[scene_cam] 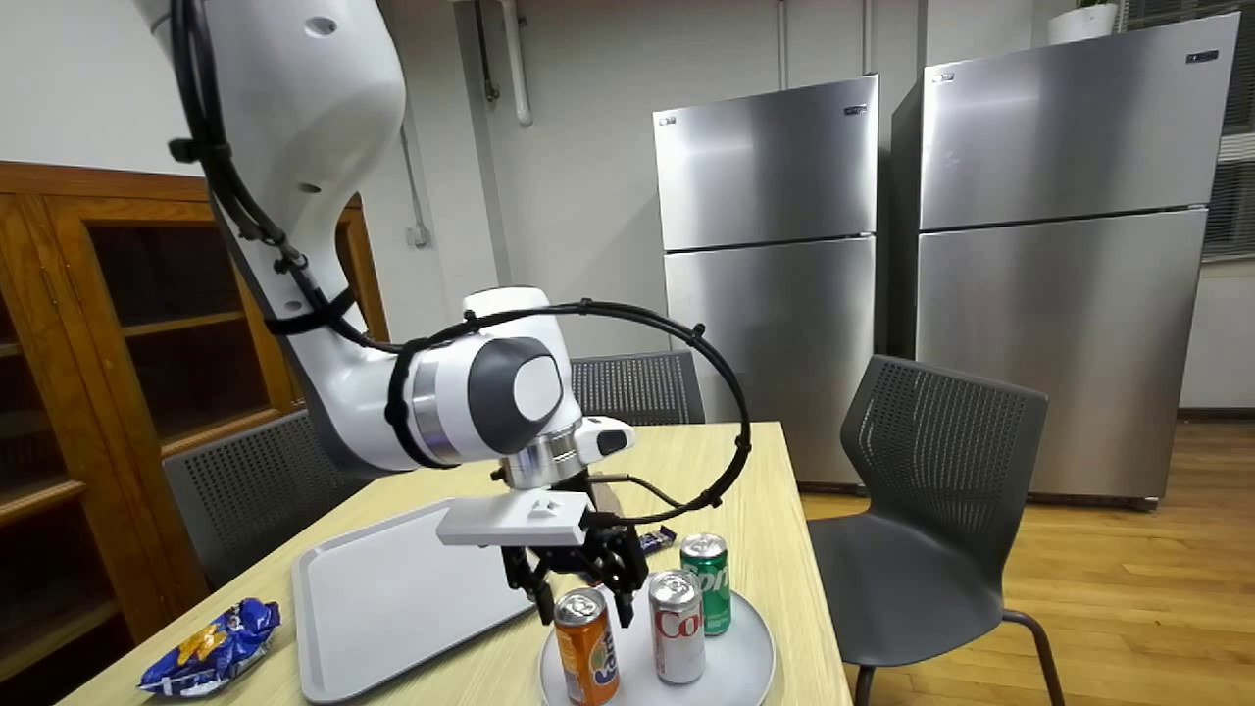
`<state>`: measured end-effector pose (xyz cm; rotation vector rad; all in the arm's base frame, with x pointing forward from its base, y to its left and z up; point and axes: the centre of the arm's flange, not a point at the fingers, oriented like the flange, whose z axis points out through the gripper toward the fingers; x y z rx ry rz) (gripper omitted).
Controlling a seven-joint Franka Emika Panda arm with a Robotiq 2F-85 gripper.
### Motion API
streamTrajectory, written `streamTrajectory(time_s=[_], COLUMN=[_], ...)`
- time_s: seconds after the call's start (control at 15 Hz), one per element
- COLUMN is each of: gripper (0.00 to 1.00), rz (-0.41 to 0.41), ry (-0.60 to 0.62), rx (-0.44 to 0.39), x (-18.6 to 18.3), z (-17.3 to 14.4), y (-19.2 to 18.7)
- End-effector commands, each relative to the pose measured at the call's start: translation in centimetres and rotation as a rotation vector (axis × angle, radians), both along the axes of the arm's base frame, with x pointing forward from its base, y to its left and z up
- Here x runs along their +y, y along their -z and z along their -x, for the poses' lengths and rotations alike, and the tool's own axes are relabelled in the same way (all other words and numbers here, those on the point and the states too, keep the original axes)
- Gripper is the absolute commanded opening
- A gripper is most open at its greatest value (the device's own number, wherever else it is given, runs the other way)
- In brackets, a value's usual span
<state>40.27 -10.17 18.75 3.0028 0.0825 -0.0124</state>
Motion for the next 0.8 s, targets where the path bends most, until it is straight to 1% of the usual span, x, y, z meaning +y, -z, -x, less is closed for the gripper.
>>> streamTrajectory(time_s=[0.0,0.07,0.13,0.27,0.6,0.73], gripper=[0.71,0.64,0.54,0.4,0.39,0.39], rz=[0.018,0.018,0.017,0.017,0.011,0.0], ry=[0.001,0.002,0.0,0.0,0.004,0.005], rx=[-0.032,-0.034,-0.034,-0.038,-0.036,-0.036], x=[0.1,0.0,-0.1,-0.1,0.1,0.2], z=[0.3,0.3,0.4,0.4,0.2,0.0], y=[0.2,0.2,0.2,0.2,0.0,-1.0])
